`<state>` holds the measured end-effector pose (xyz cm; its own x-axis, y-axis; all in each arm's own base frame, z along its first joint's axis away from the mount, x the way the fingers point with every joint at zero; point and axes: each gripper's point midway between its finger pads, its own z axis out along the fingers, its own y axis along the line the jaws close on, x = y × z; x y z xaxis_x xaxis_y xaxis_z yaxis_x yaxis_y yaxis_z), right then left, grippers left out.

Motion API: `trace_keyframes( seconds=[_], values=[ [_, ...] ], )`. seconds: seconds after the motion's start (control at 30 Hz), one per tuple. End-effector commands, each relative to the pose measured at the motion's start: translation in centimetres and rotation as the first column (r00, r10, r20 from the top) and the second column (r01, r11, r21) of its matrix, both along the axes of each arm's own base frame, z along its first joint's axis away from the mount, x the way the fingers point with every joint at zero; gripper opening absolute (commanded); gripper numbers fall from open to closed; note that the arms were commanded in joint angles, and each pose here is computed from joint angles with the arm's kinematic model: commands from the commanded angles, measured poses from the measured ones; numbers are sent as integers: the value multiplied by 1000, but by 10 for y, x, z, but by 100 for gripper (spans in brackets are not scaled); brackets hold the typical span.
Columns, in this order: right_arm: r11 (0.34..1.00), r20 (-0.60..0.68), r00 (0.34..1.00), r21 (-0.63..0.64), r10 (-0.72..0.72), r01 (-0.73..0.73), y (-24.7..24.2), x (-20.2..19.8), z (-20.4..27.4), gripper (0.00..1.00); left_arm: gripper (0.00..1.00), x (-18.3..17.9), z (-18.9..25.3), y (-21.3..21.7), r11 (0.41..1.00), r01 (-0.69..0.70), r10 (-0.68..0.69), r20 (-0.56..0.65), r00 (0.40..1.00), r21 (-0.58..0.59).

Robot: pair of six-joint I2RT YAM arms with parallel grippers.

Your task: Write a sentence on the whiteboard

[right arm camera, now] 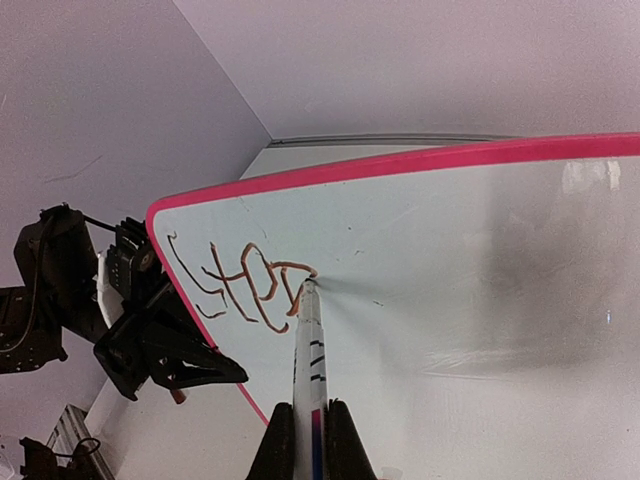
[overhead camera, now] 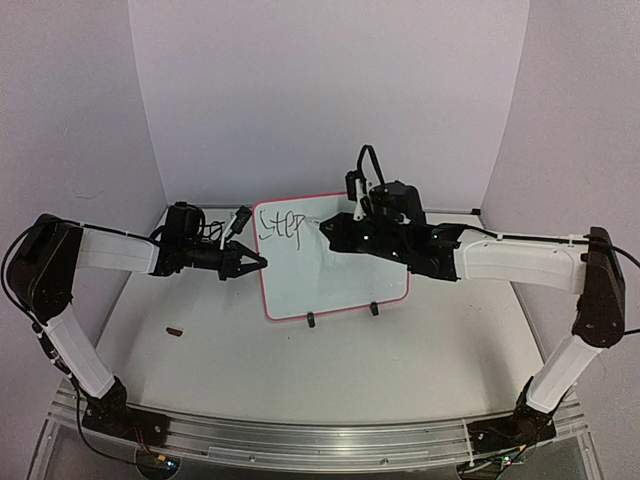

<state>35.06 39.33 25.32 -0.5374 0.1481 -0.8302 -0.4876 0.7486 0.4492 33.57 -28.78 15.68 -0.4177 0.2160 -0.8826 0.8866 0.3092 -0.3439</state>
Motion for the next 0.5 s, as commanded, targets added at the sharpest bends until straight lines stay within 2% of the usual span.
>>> trace_keyframes(
  seconds=[0.0,0.2,0.47],
  values=[
    [998,71,997,41,-44,41,-12,4,33,0,0,11,-19,8,993,-76,75,24,997,87],
    [996,96,995,89,-29,21,-21,-8,51,0,0,11,-18,9,993,-80,78,27,997,88],
    [996,94,993,56,-77,72,-47,-16,46,0,0,11,-19,9,993,-81,79,25,997,89]
  ],
)
